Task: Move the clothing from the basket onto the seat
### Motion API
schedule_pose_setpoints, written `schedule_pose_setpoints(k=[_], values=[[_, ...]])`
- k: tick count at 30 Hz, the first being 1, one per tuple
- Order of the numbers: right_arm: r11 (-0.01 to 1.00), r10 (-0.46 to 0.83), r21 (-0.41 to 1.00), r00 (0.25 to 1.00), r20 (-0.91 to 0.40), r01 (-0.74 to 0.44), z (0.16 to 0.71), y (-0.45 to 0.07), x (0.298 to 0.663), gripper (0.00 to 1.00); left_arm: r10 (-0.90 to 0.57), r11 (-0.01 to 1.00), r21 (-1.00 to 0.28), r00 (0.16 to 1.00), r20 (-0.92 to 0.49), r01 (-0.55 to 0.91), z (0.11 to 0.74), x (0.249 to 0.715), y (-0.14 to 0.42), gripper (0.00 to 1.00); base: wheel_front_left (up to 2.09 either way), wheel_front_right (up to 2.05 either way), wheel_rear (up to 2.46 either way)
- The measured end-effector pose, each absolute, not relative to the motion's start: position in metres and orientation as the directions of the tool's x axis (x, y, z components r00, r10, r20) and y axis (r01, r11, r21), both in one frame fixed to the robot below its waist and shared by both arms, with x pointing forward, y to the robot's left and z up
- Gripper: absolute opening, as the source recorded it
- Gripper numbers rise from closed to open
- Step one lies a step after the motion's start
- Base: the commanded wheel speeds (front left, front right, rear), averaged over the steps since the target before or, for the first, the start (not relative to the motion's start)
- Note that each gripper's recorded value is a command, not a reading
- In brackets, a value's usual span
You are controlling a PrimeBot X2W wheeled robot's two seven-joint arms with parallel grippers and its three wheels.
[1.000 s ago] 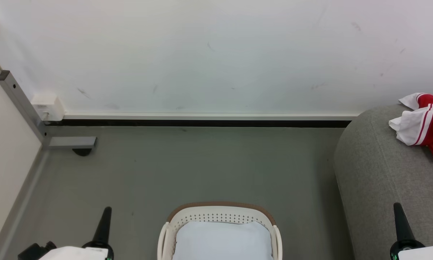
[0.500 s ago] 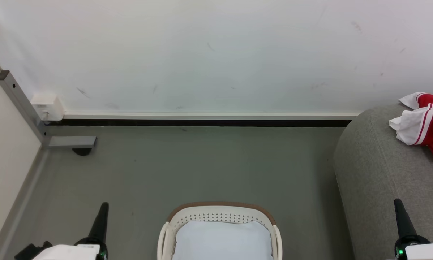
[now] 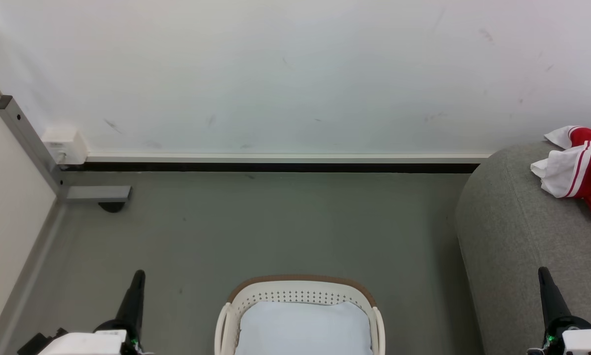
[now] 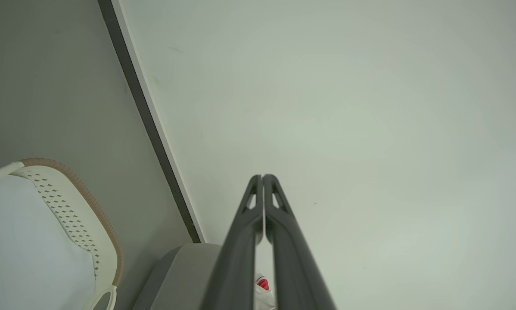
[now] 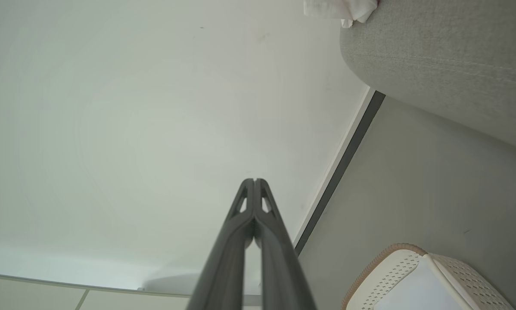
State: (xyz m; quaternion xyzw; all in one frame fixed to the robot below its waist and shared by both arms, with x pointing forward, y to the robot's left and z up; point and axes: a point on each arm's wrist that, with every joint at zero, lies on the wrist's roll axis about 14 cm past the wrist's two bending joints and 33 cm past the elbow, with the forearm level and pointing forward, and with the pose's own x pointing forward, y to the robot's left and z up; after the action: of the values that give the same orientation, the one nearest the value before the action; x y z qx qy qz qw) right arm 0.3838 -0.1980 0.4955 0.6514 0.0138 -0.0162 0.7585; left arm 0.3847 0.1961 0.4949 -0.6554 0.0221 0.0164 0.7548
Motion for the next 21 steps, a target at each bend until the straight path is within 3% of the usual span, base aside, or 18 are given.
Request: schedule_pose_setpoints(k=[21], values=[[-0.007,0.002,1.000,1.000,-0.012,0.012,0.5029,-0.1984,0.3871,0.00,0.000,0.002,-1.000,1.000,-0.012,-0.012,0.5036,0.3875,0.2000,0.00,0.00,0.00,0.00]])
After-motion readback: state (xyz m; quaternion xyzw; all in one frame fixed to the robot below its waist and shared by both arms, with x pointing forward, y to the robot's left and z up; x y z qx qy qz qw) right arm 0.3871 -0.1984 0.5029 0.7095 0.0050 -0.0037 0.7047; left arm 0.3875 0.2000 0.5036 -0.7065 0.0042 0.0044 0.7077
